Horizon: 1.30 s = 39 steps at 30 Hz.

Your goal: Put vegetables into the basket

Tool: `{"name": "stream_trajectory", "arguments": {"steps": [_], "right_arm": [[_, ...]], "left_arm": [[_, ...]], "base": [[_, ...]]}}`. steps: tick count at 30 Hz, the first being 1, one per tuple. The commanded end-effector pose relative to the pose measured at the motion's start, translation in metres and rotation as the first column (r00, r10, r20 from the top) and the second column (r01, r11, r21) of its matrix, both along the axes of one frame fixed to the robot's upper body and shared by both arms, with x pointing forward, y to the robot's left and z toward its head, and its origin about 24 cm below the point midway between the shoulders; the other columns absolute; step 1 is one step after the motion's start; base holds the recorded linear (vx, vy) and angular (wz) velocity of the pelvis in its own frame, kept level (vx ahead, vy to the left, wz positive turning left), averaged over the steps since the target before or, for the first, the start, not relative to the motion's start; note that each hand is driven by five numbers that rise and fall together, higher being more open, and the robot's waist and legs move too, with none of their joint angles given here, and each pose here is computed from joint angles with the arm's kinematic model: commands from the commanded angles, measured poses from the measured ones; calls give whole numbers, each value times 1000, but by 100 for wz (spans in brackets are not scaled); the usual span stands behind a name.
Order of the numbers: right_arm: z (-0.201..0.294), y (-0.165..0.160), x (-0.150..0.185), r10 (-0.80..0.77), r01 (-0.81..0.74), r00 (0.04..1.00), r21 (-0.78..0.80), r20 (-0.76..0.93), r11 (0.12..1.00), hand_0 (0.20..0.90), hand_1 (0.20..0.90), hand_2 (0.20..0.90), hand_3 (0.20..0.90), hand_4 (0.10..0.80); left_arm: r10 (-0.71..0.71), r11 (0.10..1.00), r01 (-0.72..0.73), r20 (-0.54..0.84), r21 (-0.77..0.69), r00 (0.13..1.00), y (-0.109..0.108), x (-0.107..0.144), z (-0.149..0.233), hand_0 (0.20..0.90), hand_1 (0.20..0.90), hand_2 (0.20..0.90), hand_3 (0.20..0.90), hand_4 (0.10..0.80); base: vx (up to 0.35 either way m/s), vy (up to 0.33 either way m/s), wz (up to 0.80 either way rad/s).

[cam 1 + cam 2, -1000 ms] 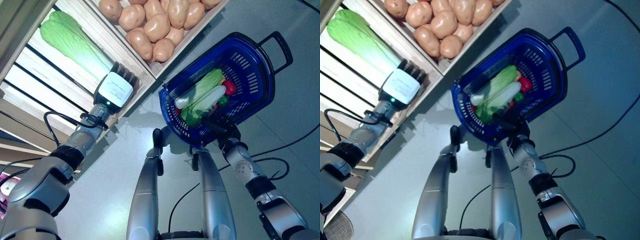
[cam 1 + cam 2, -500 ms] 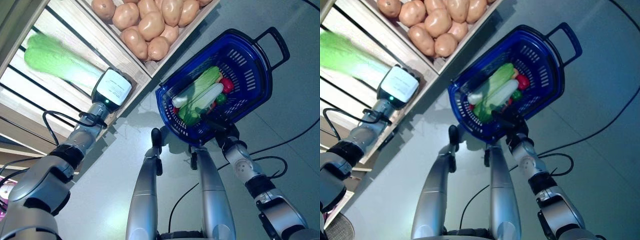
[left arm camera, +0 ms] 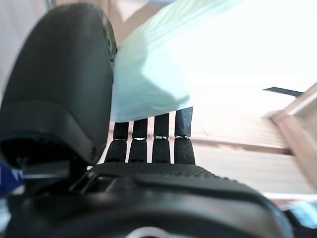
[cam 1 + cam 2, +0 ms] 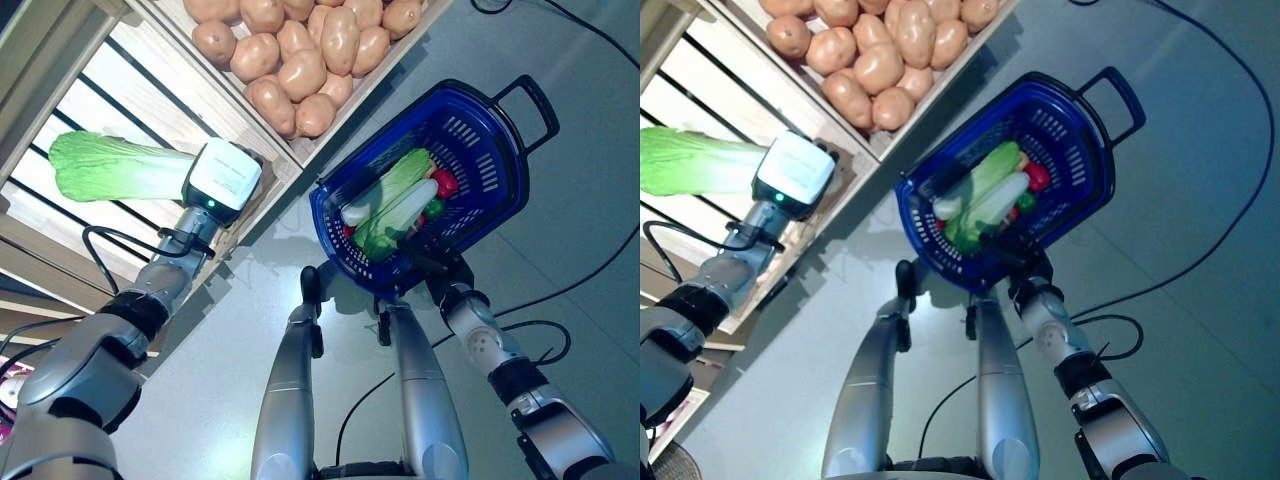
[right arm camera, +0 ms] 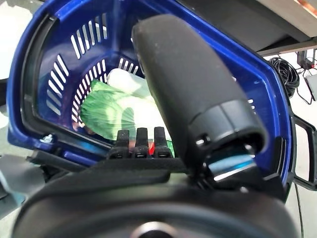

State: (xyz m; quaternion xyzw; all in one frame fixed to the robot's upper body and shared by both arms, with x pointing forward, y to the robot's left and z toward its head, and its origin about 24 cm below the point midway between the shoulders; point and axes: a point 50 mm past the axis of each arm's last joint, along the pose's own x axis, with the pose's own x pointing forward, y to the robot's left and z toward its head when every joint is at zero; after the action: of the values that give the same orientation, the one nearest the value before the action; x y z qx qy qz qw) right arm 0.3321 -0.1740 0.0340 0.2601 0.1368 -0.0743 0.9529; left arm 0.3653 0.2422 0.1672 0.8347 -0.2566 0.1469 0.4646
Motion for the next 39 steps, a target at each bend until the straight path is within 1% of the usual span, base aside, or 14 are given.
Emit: {"name": "stream_trajectory", "arguments": {"steps": [1, 10, 16, 19, 20, 21, 22, 23, 25, 27, 29, 30, 36, 39], "right_arm": [[13, -3, -6, -35, 36, 996, -8, 88, 999, 900, 900, 900, 900, 800], [3, -2, -18, -71, 70, 994, 17, 89, 997, 900, 900, 900, 900, 800], [-2, -4, -25, -94, 93, 990, 13, 109, 996, 900, 900, 900, 900, 800], [-4, -5, -28, -113, 111, 987, 27, 116, 994, 900, 900, 900, 900, 800], [-6, -7, -31, -121, 118, 985, 26, 125, 993, 900, 900, 900, 900, 800], [-7, -9, -34, -127, 125, 982, 19, 141, 992, 900, 900, 900, 900, 800], [-7, -9, -35, -125, 124, 982, 19, 144, 992, 900, 900, 900, 900, 800], [-9, -9, -39, -120, 117, 979, 24, 163, 993, 900, 900, 900, 900, 800], [-11, -9, -43, -110, 109, 978, 17, 176, 994, 900, 900, 900, 900, 800], [-9, -7, -52, -84, 81, 974, 22, 209, 996, 900, 900, 900, 900, 800], [-10, -8, -55, -69, 68, 972, 13, 224, 998, 900, 900, 900, 900, 800], [-10, -7, -60, -49, 50, 966, 0, 253, 999, 900, 900, 900, 900, 800], [5, -4, -73, 46, -45, 926, -11, 374, 999, 900, 900, 900, 900, 800], [11, -2, -82, 111, -124, 893, 1, 435, 992, 900, 900, 900, 900, 800]], "left_arm": [[-54, 974, 119, 312, -193, 948, 10, -11, 47, 300, 300, 300, 300, 400], [-144, 827, 346, 428, -443, 892, 0, -33, 29, 300, 300, 300, 300, 400], [-142, 637, 463, 497, -617, 856, -3, -48, 18, 300, 300, 300, 300, 400], [-129, 523, 508, 525, -684, 841, -2, -54, 17, 300, 300, 300, 300, 400], [-128, 452, 542, 549, -709, 826, -2, -59, 18, 300, 300, 300, 300, 400], [-157, 323, 595, 578, -736, 801, -4, -66, 21, 300, 300, 300, 300, 400], [-162, 305, 604, 585, -736, 795, -5, -67, 22, 300, 300, 300, 300, 400], [-192, 186, 644, 616, -742, 764, -9, -75, 24, 300, 300, 300, 300, 400], [-212, 118, 655, 625, -747, 751, -12, -80, 23, 300, 300, 300, 300, 400], [-255, -9, 656, 636, -754, 728, -22, -91, 19, 300, 300, 300, 300, 400], [-269, -64, 647, 638, -760, 722, -24, -95, 16, 300, 300, 300, 300, 400], [-291, -143, 621, 632, -771, 718, -28, -99, 11, 300, 300, 300, 300, 400], [-338, -273, 513, 581, -814, 741, -28, -107, -4, 300, 300, 300, 300, 400], [-349, -285, 477, 554, -831, 756, -27, -110, -11, 300, 300, 300, 300, 400]], "base": [[26, -39, 0], [-10, -29, 4], [-12, -13, 3], [7, -27, 4], [39, -51, 9], [29, -44, 6], [50, -36, 3], [59, -24, 3], [68, -32, 10], [117, -36, 13], [136, -19, 8], [170, -21, 0], [195, -3, -2], [177, -8, 1]]}}
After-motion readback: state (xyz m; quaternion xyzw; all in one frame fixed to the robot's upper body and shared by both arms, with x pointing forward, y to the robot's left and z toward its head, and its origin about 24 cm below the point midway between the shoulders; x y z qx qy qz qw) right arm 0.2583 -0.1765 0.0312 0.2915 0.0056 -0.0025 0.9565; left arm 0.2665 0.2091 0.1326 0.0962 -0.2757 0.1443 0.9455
